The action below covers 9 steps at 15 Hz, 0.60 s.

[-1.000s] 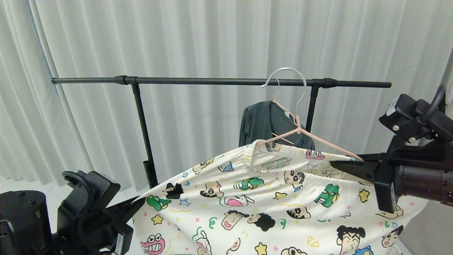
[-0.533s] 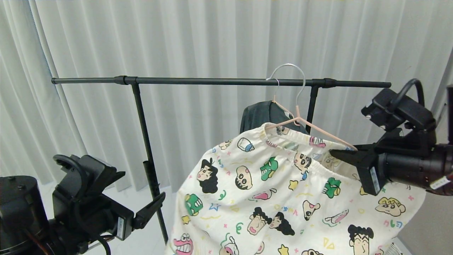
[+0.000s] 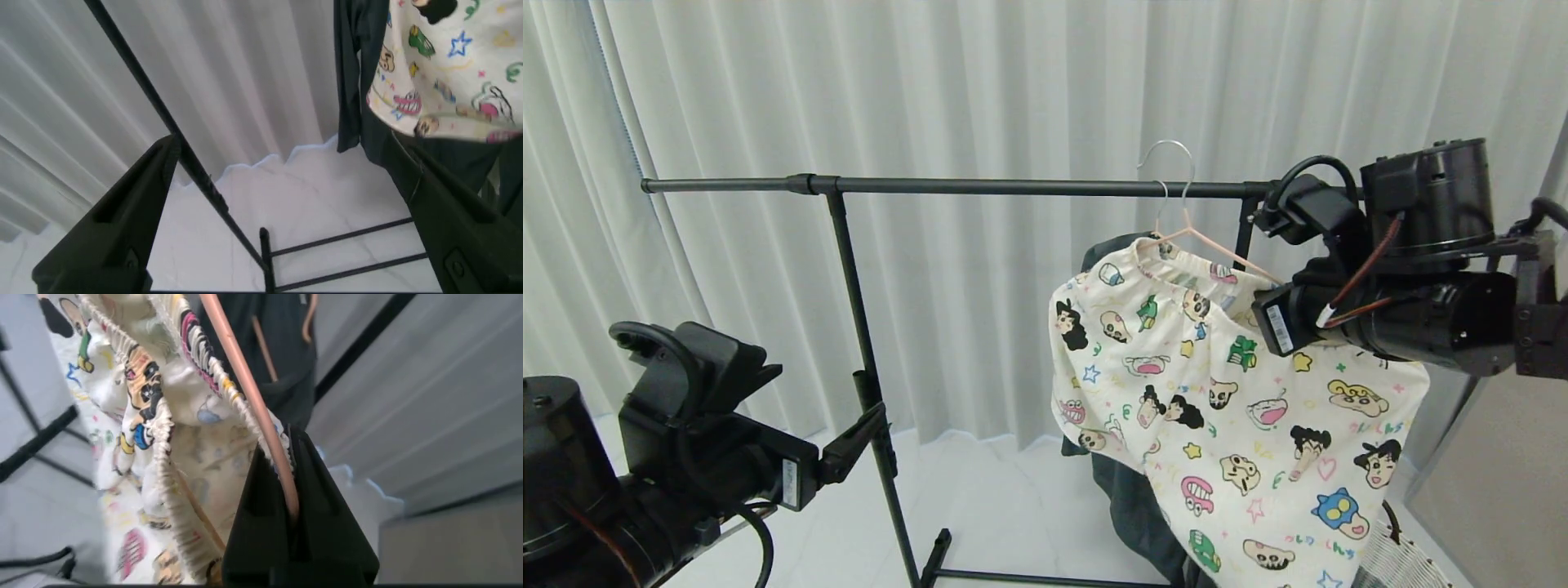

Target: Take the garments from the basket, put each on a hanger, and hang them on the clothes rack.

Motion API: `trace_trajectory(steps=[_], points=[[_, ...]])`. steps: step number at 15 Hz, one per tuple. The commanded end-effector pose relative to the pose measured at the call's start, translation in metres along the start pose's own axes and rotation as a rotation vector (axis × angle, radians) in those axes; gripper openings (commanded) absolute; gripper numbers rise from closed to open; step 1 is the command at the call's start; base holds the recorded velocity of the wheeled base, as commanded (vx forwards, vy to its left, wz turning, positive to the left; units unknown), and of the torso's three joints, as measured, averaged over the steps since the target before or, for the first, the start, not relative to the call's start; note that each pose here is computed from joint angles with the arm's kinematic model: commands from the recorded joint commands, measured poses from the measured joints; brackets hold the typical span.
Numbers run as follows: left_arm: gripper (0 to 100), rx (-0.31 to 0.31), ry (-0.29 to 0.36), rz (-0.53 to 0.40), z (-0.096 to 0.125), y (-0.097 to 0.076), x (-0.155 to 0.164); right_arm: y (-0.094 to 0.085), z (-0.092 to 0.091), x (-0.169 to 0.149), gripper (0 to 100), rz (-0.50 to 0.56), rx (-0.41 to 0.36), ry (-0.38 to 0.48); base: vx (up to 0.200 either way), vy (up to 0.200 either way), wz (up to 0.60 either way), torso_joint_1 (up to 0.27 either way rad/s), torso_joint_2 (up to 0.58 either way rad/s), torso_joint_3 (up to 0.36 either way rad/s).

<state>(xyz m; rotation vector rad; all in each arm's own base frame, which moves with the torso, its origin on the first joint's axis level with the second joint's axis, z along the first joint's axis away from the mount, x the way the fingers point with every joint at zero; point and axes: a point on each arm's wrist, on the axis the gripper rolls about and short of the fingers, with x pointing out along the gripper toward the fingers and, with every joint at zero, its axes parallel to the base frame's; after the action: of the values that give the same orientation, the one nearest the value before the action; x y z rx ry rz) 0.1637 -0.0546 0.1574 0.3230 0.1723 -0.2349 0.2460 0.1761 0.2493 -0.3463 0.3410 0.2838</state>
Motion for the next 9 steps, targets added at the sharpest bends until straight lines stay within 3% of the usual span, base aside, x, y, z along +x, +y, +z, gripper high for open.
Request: trace_trajectory(steps=[1,9], points=[[100,-0.002,0.0,0.002,-0.0001,0.0001,-0.0001,0.0071,0.0016,0.0201,0,-0.011,0.007,0.018,0.0,0.0,0.0,0.0,0.0,0.0],[100,-0.002,-0.004,0.0,0.0005,0.0001,0.0,0.0077,0.0071,0.0236,0,-0.039,0.04,0.006,0.2,0.0,0.0,0.001,0.0,0.004]])
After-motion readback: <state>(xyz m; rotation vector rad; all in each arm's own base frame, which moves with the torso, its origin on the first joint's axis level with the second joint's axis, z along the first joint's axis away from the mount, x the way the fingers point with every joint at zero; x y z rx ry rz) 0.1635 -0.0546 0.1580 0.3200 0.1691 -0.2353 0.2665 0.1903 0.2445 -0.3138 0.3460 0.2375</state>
